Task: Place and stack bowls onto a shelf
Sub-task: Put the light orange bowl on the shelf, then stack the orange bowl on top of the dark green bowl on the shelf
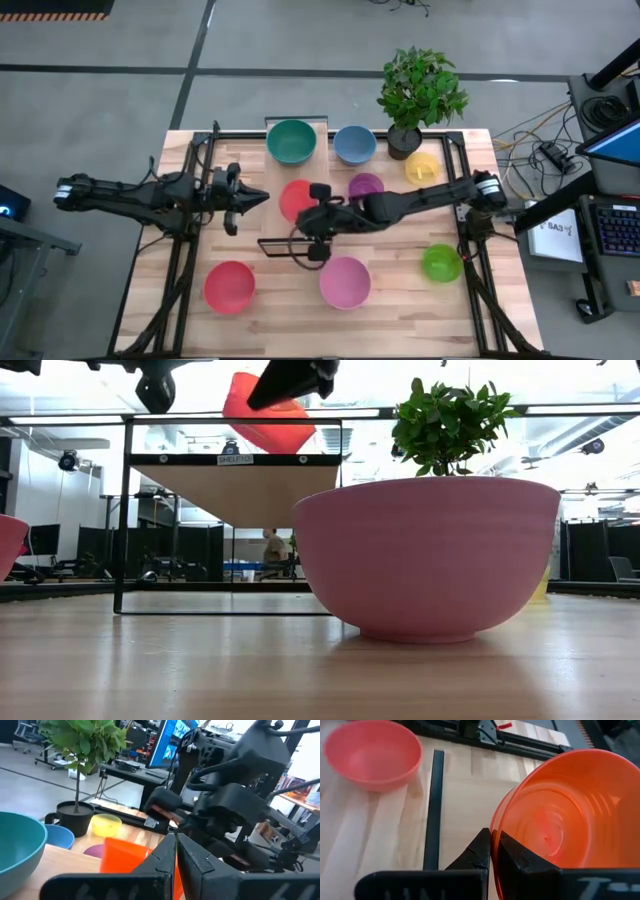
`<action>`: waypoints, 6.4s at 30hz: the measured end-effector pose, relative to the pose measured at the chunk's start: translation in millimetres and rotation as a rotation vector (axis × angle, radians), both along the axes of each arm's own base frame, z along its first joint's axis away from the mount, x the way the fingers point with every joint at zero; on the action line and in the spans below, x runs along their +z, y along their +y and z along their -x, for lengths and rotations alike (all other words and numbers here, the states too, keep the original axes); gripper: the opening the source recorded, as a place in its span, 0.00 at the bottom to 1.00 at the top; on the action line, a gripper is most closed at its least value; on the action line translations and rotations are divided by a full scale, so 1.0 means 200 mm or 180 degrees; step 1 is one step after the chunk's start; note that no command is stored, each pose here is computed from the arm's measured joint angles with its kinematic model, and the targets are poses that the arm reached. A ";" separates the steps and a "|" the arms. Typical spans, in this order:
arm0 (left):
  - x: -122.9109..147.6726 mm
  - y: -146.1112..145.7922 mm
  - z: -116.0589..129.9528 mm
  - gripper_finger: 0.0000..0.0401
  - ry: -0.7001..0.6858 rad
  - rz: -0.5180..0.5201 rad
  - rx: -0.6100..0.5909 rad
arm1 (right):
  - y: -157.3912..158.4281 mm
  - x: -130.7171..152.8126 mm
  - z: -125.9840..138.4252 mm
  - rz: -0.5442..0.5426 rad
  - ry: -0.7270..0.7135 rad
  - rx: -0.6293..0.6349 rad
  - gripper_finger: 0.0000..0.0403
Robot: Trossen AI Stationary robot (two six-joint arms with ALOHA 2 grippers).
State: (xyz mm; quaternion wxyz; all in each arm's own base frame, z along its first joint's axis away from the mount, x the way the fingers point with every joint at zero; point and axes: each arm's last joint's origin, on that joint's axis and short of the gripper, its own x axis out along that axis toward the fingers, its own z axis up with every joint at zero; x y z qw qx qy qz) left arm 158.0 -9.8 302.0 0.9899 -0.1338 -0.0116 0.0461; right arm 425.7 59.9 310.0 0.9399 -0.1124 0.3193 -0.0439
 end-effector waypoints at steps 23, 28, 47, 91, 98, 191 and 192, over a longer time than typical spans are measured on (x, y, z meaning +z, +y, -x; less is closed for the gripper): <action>0.00 -0.01 0.00 0.00 -0.0022 0.0214 -0.0042 | -0.15 -0.06 -0.08 -0.0099 -0.0004 -0.0202 0.40; -0.01 -0.04 -0.01 0.00 0.0017 0.0304 -0.0158 | -0.13 0.02 -0.04 -0.0095 -0.0156 -0.0155 0.41; -0.06 -0.17 -0.05 0.00 0.0255 0.0773 -0.0563 | -0.16 0.00 0.42 -0.0157 -0.0703 -0.0260 0.03; -0.31 -0.24 0.08 0.00 0.2579 0.2937 -0.0711 | -0.13 -0.18 0.41 -0.0079 -0.0447 -0.0720 0.02; -0.41 -0.24 0.16 0.00 0.3396 0.3146 0.0010 | -0.07 -0.17 0.42 -0.0097 -0.0462 -0.0621 0.02; 0.79 0.20 0.15 0.00 0.1807 0.0493 0.2265 | 0.25 -0.17 0.90 -0.0605 -0.0210 -0.0135 0.02; 0.80 0.24 0.14 0.00 0.1859 0.0501 0.2217 | 0.25 -0.18 0.91 -0.0630 -0.0253 -0.0118 0.02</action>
